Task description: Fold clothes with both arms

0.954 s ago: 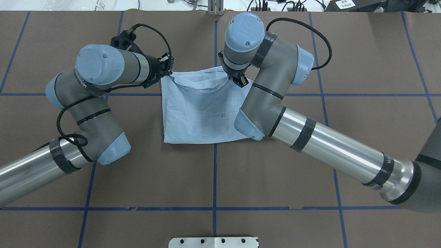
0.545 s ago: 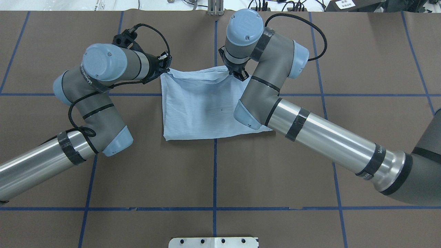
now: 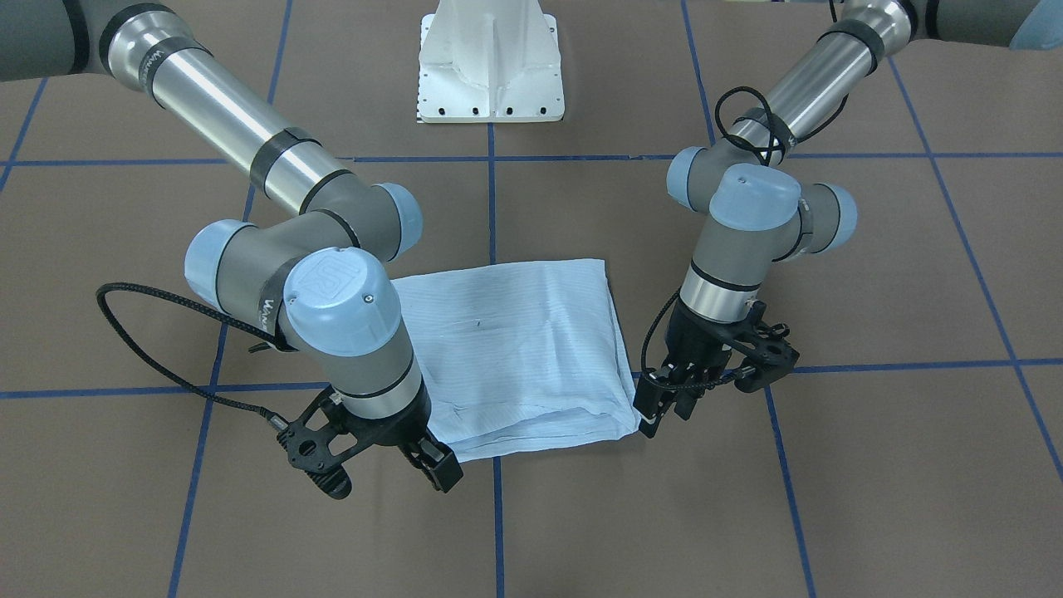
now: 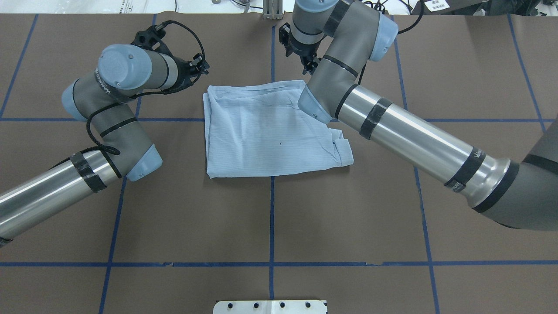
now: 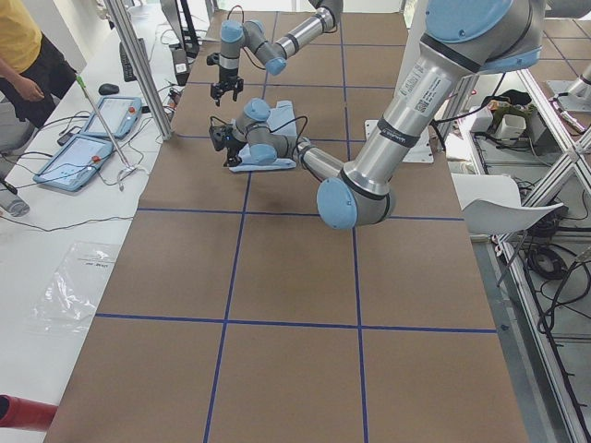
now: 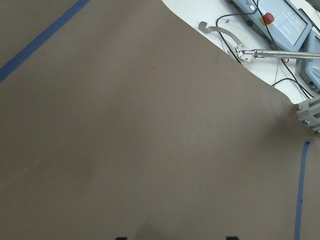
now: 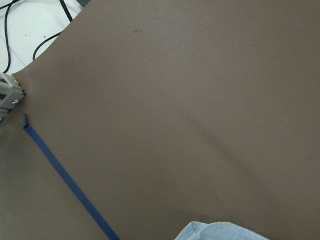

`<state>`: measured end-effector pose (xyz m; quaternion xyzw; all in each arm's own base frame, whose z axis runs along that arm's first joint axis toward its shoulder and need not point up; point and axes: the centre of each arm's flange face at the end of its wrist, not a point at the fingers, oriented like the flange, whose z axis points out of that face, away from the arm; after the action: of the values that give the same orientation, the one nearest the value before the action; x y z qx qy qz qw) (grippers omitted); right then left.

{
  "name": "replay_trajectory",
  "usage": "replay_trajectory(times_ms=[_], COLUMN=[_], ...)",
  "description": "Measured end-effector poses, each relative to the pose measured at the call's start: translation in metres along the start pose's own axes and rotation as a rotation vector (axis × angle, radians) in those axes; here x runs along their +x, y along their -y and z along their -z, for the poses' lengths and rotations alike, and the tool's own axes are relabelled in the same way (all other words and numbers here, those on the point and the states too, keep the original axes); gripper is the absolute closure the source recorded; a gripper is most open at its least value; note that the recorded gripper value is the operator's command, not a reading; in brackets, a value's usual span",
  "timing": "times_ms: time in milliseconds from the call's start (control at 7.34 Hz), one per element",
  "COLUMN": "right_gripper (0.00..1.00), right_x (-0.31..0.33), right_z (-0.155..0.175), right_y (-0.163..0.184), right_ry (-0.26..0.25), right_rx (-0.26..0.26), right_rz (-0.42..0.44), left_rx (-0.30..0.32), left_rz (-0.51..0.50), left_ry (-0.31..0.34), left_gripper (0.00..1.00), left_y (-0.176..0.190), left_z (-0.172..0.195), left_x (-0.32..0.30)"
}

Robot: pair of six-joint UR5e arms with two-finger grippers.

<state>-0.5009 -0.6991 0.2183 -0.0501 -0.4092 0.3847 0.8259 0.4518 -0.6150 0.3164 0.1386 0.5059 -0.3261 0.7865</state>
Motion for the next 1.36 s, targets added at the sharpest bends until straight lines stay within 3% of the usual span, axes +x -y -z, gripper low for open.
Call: replay_trajectory(times_ms=[136, 273, 545, 681, 954, 1363], right_gripper=[0.00, 0.00, 0.00, 0.00, 0.00, 0.00], right_x=[0.014, 0.037, 0.110, 0.158, 0.251, 0.416], right_z=[-0.002, 0.001, 0.021, 0.043, 0.098, 0.154], right_y=[0.013, 0.030, 0.085, 0.124, 0.203, 0.293], right_ry=[-0.003, 0.002, 0.013, 0.026, 0.036, -0.073], right_rx=[0.001, 0.002, -0.033, -0.055, -0.070, -0.083], right_rz=[0.037, 0.078, 0.156, 0.205, 0.326, 0.634], left_rx=[-0.014, -0.044, -0.111, -0.133, -0.157, -0.161], left_rz=[-0.028, -0.074, -0.200, -0.265, -0.454, -0.790], left_ry=[-0.003, -0.012, -0.049, -0.066, -0.059, 0.013], left_gripper=[0.19, 0.18, 0.15, 0.00, 0.00, 0.00], left_y=[0.003, 0.007, 0.021, 0.031, 0.076, 0.182], left_z=[0.003, 0.012, 0.059, 0.086, 0.129, 0.193], left_x=[-0.001, -0.005, -0.037, -0.058, -0.117, -0.237])
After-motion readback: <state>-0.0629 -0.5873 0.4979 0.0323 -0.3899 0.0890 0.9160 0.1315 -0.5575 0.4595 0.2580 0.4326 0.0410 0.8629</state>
